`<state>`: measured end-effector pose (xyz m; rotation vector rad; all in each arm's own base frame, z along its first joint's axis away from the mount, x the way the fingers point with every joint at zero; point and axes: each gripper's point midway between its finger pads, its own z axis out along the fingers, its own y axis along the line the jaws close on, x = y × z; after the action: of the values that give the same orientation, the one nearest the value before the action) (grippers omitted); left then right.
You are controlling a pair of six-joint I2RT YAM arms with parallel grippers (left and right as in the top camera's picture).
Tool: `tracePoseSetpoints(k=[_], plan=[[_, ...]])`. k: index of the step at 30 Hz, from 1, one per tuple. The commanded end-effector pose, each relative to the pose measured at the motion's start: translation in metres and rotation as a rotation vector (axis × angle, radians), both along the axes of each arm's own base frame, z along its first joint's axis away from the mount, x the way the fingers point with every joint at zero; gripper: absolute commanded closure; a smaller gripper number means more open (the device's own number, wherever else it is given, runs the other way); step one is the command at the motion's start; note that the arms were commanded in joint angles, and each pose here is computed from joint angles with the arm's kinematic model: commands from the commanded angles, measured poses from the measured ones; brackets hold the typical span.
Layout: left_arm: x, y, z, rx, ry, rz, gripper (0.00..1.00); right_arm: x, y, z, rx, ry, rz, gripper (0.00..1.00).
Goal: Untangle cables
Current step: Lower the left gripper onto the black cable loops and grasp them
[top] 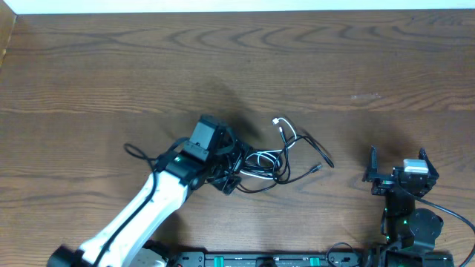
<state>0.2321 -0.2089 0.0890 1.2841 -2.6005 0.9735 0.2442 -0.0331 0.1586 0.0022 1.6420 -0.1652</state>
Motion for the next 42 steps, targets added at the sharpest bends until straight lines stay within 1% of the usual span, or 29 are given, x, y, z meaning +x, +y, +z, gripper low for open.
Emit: tracePoseSetpoints(k=[1,3,4,6,7,8,10,11,12,18,24,29,36,42], plan=[[0.007,0.000,-0.016,0.042,0.036,0.018,0.33,0.000,0.000,-0.001,0.011,-0.001,0.001,0.01],[0.007,0.003,-0.028,0.075,0.061,0.026,0.35,0.000,0.000,-0.001,0.011,0.000,0.001,0.01],[0.007,0.004,-0.032,0.088,0.071,0.029,0.39,0.000,0.000,-0.001,0.011,-0.001,0.001,0.01],[0.006,0.006,-0.041,0.105,0.093,0.030,0.54,0.000,0.000,-0.001,0.011,-0.001,0.001,0.01],[0.005,0.006,-0.043,0.110,0.100,0.030,0.59,0.000,0.000,-0.001,0.011,-0.001,0.001,0.01],[0.005,0.006,-0.046,0.114,0.108,0.029,0.67,0.000,0.000,-0.001,0.011,-0.001,0.001,0.01],[0.005,0.007,-0.048,0.119,0.112,0.030,0.79,0.000,0.000,-0.001,0.011,-0.001,0.001,0.01],[0.006,0.008,-0.048,0.127,0.108,0.034,0.87,0.000,0.000,-0.001,0.011,-0.001,0.001,0.01],[0.006,0.009,-0.049,0.132,0.105,0.037,0.92,0.000,0.000,-0.001,0.011,-0.001,0.001,0.01],[0.010,0.014,-0.051,0.173,0.062,0.014,0.92,0.000,0.000,-0.001,0.011,-0.001,0.001,0.01],[0.015,0.014,-0.049,0.203,-0.041,-0.119,0.92,0.000,0.000,-0.001,0.011,0.000,0.001,0.01],[0.027,0.007,-0.043,0.197,-0.154,-0.203,0.92,0.000,0.000,-0.001,0.011,-0.001,0.001,0.01],[0.039,0.000,-0.019,0.183,-0.323,-0.297,0.92,0.000,0.000,-0.001,0.011,-0.001,0.001,0.01],[0.041,-0.001,0.016,0.143,-0.427,-0.287,0.92,0.000,0.000,-0.001,0.011,0.000,0.001,0.01]])
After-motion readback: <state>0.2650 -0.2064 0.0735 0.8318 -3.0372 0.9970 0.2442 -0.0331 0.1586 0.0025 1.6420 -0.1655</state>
